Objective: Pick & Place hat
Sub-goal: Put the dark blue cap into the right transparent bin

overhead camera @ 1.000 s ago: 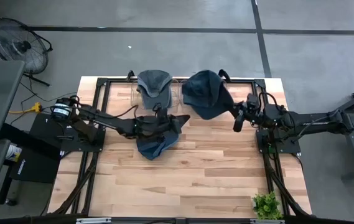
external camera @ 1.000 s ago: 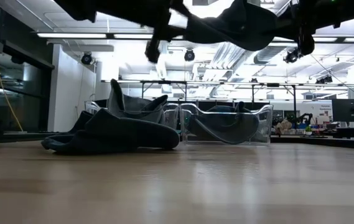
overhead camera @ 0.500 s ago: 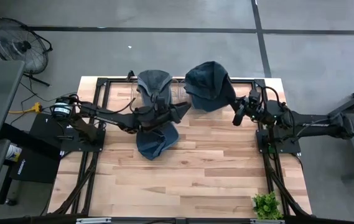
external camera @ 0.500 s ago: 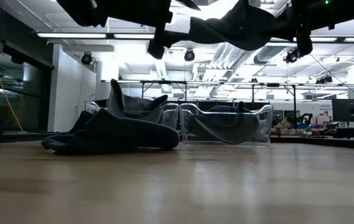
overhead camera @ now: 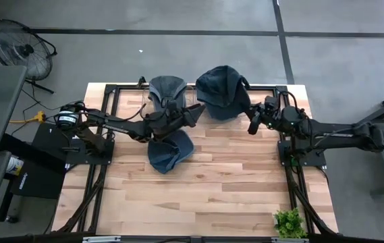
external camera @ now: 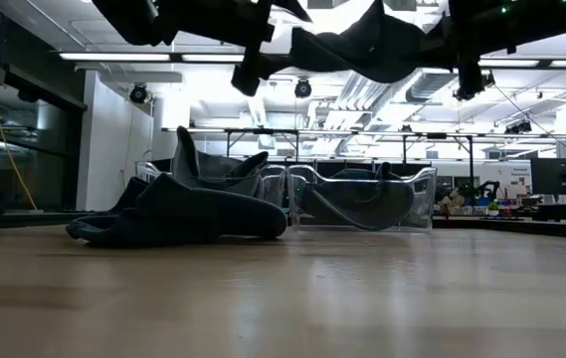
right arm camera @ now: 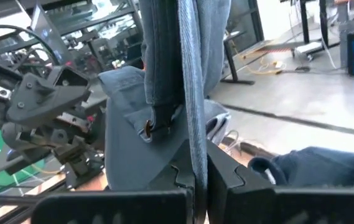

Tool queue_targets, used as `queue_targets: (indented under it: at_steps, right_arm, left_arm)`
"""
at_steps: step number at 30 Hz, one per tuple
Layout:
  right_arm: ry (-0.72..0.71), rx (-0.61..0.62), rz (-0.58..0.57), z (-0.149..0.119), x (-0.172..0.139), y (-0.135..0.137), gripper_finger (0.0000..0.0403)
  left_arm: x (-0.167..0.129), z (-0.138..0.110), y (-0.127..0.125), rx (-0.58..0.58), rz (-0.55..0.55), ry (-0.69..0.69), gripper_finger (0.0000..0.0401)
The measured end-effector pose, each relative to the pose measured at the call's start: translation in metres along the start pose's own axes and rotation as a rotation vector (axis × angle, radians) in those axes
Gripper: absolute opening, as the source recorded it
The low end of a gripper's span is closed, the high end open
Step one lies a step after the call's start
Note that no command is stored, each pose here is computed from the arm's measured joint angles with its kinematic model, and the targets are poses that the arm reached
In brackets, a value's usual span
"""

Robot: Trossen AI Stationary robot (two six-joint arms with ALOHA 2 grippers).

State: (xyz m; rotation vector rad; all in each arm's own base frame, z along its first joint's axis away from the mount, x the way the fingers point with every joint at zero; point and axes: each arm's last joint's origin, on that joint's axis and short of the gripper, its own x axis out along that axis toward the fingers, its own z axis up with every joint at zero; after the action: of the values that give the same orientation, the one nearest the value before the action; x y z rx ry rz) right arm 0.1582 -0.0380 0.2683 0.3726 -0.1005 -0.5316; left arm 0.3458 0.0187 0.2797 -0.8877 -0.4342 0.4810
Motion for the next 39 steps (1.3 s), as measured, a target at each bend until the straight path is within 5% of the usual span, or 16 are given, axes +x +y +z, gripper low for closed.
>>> queue_targets:
  at_steps: [20, 25, 33, 39]
  right_arm:
    - [0.044, 0.058, 0.074, -0.015, 0.025, 0.006, 0.0002]
    - [0.036, 0.059, 0.076, -0.014, 0.025, 0.007, 0.0002]
    - [0.04, 0.06, 0.079, -0.014, 0.025, 0.007, 0.0002]
    - [0.047, 0.06, 0.097, -0.014, 0.025, 0.007, 0.0006]
  left_arm:
    - [0.0, 0.002, 0.004, -0.033, 0.094, -0.096, 0.0263]
    - [0.0, 0.0, 0.007, -0.082, 0.132, -0.095, 0.0195]
    - [-0.001, 0.0, 0.007, -0.079, 0.133, -0.097, 0.0022]
    - [-0.001, 0.0, 0.007, -0.071, 0.134, -0.097, 0.0017]
